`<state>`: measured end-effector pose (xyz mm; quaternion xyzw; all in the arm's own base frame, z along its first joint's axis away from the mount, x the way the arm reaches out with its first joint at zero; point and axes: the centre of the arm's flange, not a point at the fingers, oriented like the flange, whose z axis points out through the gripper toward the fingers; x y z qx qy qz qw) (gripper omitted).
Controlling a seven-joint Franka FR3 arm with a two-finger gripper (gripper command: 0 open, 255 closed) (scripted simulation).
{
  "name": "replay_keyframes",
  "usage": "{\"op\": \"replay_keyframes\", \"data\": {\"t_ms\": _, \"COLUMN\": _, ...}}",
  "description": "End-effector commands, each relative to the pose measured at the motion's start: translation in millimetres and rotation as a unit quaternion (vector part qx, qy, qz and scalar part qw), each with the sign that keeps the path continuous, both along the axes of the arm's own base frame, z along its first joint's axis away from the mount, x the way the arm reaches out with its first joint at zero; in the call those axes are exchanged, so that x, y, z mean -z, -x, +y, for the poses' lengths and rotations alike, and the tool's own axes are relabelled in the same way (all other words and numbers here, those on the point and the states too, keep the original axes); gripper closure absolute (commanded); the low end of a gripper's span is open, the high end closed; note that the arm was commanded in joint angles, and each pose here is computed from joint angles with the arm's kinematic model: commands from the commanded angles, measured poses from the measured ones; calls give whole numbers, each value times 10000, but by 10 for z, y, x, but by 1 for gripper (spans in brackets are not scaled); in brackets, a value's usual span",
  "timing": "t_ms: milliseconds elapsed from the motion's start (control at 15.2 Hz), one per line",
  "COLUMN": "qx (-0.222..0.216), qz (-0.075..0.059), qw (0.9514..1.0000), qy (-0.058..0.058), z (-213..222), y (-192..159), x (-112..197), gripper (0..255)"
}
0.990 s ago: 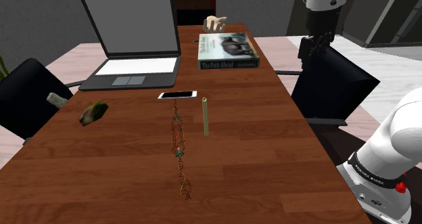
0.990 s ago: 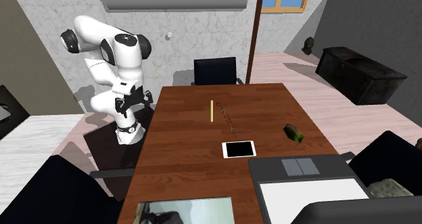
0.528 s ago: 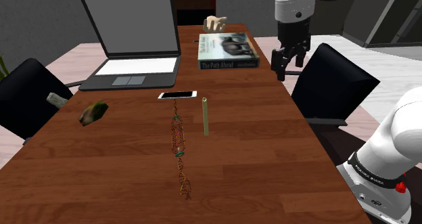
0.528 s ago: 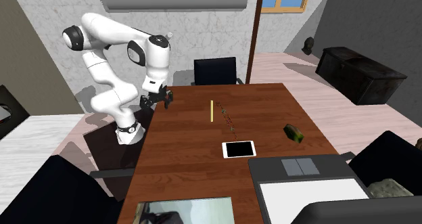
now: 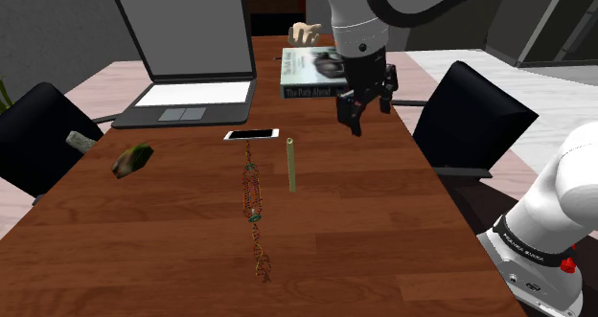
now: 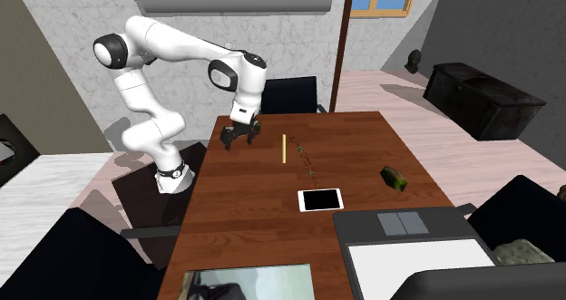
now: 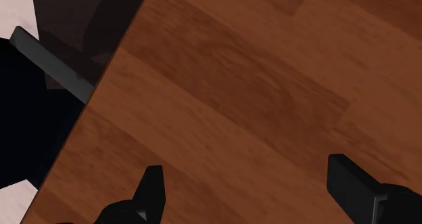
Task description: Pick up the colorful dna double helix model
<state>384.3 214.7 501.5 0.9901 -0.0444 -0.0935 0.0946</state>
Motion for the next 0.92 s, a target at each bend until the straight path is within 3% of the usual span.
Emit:
{"op": "replay_keyframes", "data": {"t_ms": 0, "qx": 9, "qz": 39, "qw": 10000, "qy": 42, "z": 267, "y": -99, "x": 82, "gripper": 0}}
{"op": "replay_keyframes", "data": {"t_ms": 858, "qx": 25, "qz": 289, "qw": 9990, "qy": 342, "z": 1910, "y": -696, "x": 618, "gripper": 0}}
